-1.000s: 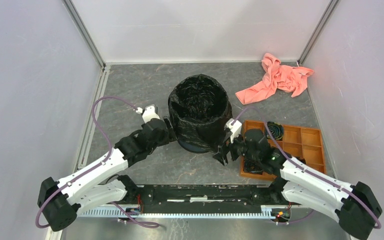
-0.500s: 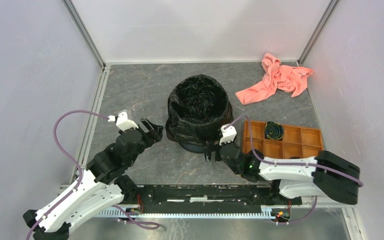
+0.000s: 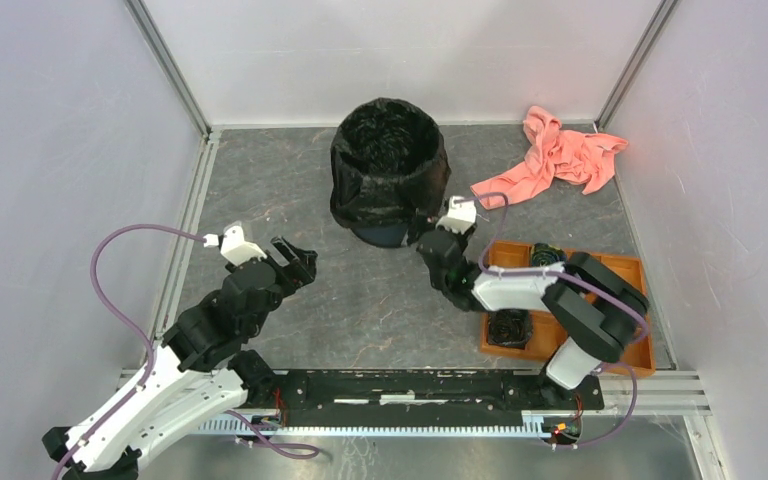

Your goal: Put the trash bags into the trash bin

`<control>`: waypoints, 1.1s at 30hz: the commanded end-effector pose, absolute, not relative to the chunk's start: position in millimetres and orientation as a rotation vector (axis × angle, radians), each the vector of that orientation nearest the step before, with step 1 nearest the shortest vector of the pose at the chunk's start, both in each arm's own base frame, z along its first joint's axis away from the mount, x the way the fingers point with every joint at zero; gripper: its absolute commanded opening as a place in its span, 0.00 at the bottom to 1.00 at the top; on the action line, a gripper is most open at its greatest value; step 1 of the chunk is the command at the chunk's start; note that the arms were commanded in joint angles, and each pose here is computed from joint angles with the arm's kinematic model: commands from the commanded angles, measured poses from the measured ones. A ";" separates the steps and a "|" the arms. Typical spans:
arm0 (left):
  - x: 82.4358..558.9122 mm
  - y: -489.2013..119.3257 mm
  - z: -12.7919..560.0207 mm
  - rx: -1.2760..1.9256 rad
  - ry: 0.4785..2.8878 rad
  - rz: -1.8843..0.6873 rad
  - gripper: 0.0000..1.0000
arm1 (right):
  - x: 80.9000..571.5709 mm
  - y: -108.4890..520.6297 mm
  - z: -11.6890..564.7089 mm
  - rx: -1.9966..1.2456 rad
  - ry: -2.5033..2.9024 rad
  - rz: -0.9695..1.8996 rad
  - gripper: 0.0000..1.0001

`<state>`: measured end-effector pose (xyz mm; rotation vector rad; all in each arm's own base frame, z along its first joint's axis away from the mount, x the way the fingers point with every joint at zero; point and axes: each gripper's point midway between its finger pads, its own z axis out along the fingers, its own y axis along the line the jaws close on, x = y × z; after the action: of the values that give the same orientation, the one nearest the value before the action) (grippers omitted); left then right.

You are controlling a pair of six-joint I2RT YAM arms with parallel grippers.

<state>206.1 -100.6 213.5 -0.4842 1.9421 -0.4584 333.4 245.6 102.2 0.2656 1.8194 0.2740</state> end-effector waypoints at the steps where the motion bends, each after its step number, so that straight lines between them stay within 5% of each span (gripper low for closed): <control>1: 206.8 -90.2 232.8 -0.470 1.891 -0.425 0.91 | 397.6 239.4 143.9 0.385 1.672 0.237 0.93; 15: 214.6 -100.1 253.4 -0.383 1.886 -0.413 0.95 | 482.8 236.9 167.7 0.149 1.770 0.179 0.96; 25: 229.1 -118.2 272.2 -0.308 1.867 -0.422 0.99 | 375.6 198.1 187.0 -0.186 1.946 0.203 0.98; 33: 238.2 -145.6 359.1 -0.224 1.713 -0.593 1.00 | 288.2 139.0 305.0 -0.379 1.732 0.163 0.98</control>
<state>233.8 -132.3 289.7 -0.2806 1.8825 -0.4627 323.9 165.1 266.0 -0.2455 1.7802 0.2340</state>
